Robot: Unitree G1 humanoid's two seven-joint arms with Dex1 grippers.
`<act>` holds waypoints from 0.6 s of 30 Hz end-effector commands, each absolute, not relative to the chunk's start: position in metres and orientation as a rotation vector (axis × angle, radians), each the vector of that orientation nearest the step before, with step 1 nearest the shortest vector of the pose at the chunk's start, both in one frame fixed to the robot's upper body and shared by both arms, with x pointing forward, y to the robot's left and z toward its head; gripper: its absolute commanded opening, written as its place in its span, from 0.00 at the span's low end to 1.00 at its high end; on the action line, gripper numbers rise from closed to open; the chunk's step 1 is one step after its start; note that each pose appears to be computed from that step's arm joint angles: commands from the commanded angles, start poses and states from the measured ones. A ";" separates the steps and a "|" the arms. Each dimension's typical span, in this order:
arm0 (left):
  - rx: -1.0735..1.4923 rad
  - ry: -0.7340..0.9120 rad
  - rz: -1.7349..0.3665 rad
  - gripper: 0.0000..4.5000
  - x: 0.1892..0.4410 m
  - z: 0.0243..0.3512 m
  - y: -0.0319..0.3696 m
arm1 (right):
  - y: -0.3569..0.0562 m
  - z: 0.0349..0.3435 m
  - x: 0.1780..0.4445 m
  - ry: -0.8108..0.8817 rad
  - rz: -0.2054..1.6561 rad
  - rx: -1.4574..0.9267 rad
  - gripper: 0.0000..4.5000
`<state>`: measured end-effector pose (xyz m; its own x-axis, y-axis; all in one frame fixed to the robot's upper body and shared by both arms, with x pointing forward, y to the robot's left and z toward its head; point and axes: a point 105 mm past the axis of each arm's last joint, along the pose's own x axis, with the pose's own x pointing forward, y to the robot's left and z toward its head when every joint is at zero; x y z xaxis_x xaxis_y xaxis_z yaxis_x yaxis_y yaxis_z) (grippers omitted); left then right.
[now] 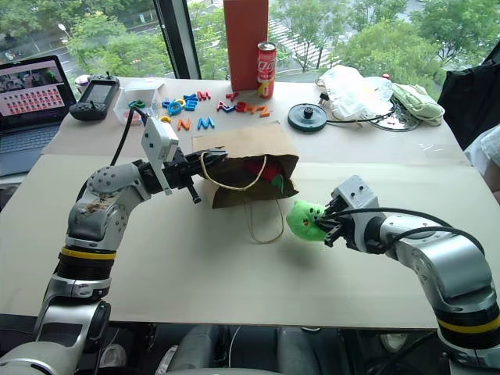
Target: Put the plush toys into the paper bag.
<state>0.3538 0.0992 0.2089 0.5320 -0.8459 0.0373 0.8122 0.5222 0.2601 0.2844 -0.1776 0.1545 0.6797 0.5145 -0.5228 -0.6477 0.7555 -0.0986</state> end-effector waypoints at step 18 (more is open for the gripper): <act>0.248 -0.220 -1.002 0.00 0.352 0.223 0.097 | -0.094 0.185 0.324 0.333 0.676 -0.218 0.01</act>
<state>0.3539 0.0990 0.2094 0.5297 -0.8473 0.0372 0.8133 0.5199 0.2614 0.3165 -0.0985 0.1721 0.6965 0.5900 -0.4084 -0.6640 0.7457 -0.0551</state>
